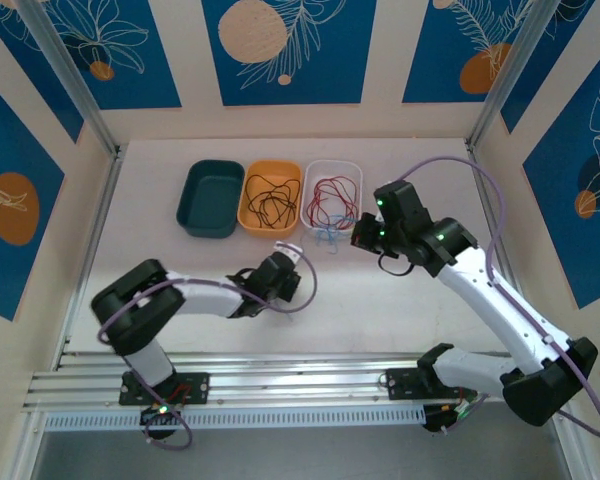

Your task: Untangle the cables

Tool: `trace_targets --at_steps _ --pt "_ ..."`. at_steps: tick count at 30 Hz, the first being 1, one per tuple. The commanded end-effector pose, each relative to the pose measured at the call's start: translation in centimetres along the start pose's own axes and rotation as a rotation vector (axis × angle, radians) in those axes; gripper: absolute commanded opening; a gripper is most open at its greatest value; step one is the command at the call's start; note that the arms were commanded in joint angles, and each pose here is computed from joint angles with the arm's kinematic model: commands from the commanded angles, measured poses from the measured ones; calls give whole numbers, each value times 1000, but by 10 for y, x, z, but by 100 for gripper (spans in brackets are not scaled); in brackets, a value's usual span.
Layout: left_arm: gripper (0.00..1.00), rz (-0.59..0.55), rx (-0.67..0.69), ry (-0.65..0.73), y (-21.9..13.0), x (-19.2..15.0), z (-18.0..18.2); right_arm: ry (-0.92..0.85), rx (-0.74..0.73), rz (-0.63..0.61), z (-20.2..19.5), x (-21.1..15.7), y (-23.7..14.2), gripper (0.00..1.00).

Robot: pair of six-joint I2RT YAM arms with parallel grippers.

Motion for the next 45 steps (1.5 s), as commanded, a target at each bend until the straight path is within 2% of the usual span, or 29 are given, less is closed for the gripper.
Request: trace_targets --at_steps 1,6,11,16,25,31,36,42,45 --pt "0 21 93 -150 -23 -10 29 12 -100 -25 -24 4 -12 1" --pt "0 26 207 -269 -61 -17 67 65 -171 -48 -50 10 -17 2" --pt "0 32 322 -316 -98 -9 103 103 -205 -41 -68 12 -15 2" --pt "0 -23 423 -376 -140 5 138 145 -255 -36 -86 13 -8 2" --pt "0 -109 587 -406 -206 32 184 238 -290 -17 -117 11 4 2" --pt "0 -201 643 -414 -234 58 203 284 -298 19 -134 6 19 2" --pt "0 -263 708 -392 -261 83 219 321 -338 34 -151 2 28 7" --pt "0 -400 636 -348 -283 118 219 360 -294 68 -160 -4 41 9" --pt "0 -420 634 -322 -288 130 222 370 -298 78 -163 -6 46 8"
Point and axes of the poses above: each hand's point on the last joint's axis, 136 mm out from that joint toward the fingers, its own y axis out along the fingers, its own z axis along the line the jaws close on, x = y × z, the point moved 9 cm from there along -y, back along the fingers, and after that the axes turned 12 degrees about y, right-handed, at the moved point
